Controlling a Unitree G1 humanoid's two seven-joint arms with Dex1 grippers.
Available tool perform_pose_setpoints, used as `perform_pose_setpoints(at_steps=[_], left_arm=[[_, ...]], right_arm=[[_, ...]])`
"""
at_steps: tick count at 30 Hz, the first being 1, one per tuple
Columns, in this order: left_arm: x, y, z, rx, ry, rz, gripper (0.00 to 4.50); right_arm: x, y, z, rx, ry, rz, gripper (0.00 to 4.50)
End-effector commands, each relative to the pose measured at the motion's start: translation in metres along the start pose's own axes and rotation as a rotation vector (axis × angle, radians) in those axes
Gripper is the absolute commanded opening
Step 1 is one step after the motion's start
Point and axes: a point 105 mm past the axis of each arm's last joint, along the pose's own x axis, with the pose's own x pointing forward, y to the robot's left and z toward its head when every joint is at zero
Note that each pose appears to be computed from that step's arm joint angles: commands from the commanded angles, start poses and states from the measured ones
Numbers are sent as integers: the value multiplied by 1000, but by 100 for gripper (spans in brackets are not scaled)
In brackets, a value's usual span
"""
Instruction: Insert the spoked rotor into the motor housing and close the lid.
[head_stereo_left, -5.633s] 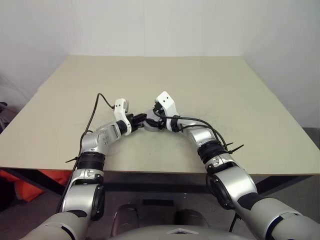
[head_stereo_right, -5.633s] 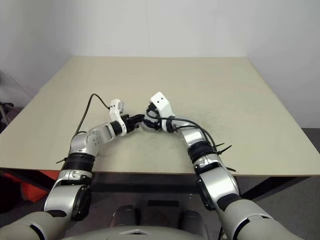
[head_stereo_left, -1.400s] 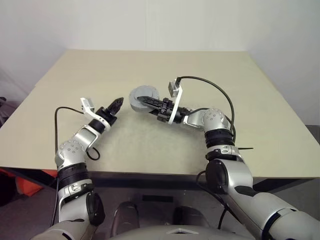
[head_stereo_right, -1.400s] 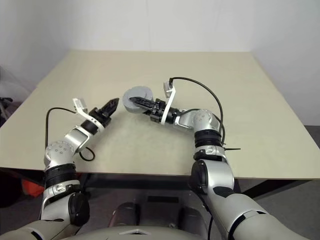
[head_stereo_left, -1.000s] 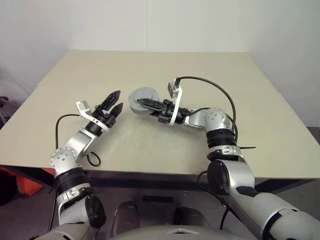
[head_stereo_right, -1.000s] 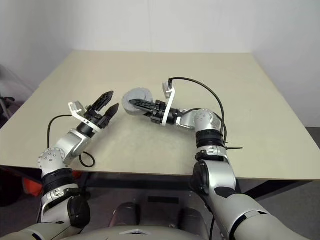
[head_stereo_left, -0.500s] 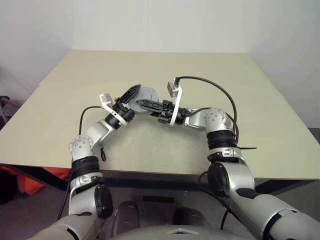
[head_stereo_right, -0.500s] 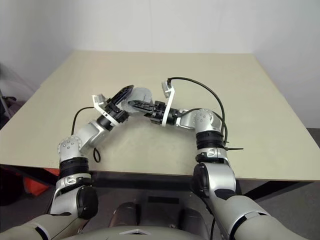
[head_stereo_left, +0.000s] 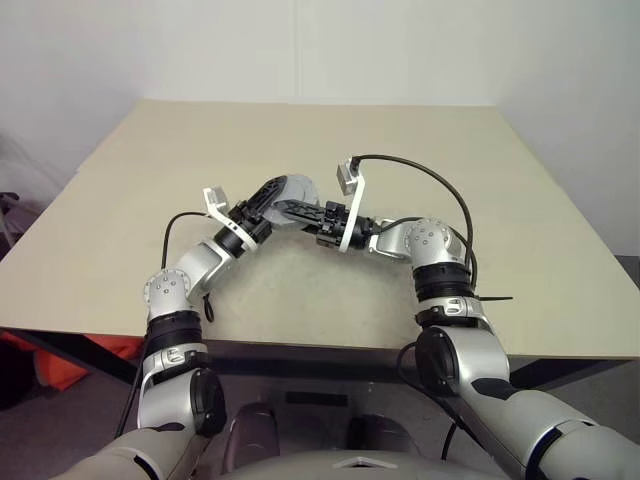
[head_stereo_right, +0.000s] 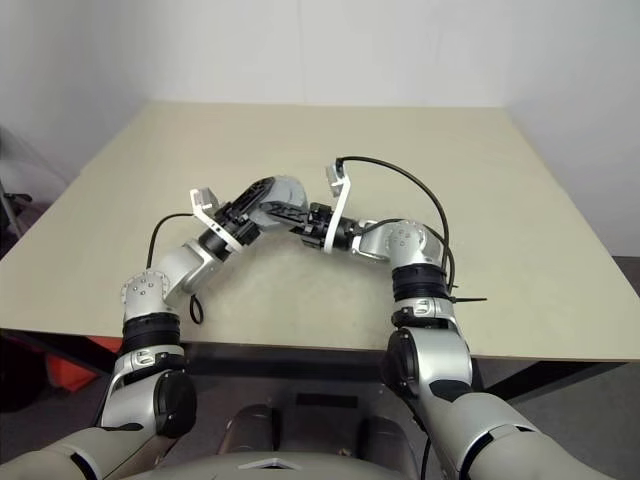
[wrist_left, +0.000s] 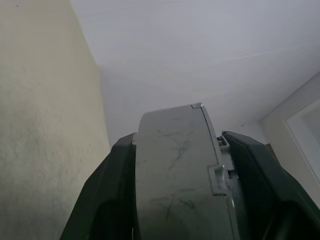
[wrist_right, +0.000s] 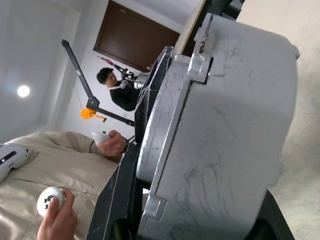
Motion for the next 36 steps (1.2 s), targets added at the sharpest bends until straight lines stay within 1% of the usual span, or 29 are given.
perform_pose_setpoints(at_steps=[1,5,7,8,11,12,18,22,28,30,32,36], left_arm=[[3,-9,6,51,-15,-17,223],[1,-5,8,68,-27,4,223],[0,-4,9,73,-33,14,223],[0,-2,9,77,-37,22,223],[-1,0,11,84,-47,36,223],[-2,1,11,88,-52,41,223],[-3,6,13,109,-68,67,223],[-7,13,22,124,-118,105,215],[-14,14,32,122,-162,114,215],[-21,15,44,133,-218,129,215],[-35,19,63,144,-314,163,215],[-68,39,90,176,-457,307,215]], right_arm=[[5,15,14,-60,-45,45,197],[5,-10,17,-35,-74,-70,197],[4,-13,18,-31,-79,-73,268],[4,-14,18,-47,-77,-86,293],[6,-19,19,-85,-76,-131,405],[7,-19,19,-90,-77,-134,430],[7,-22,19,-95,-90,-149,430],[6,-26,21,-104,-99,-169,435],[6,-28,22,-109,-107,-183,435],[6,-32,24,-123,-116,-208,435],[5,-36,25,-138,-124,-238,435],[3,-40,29,-149,-137,-262,435]])
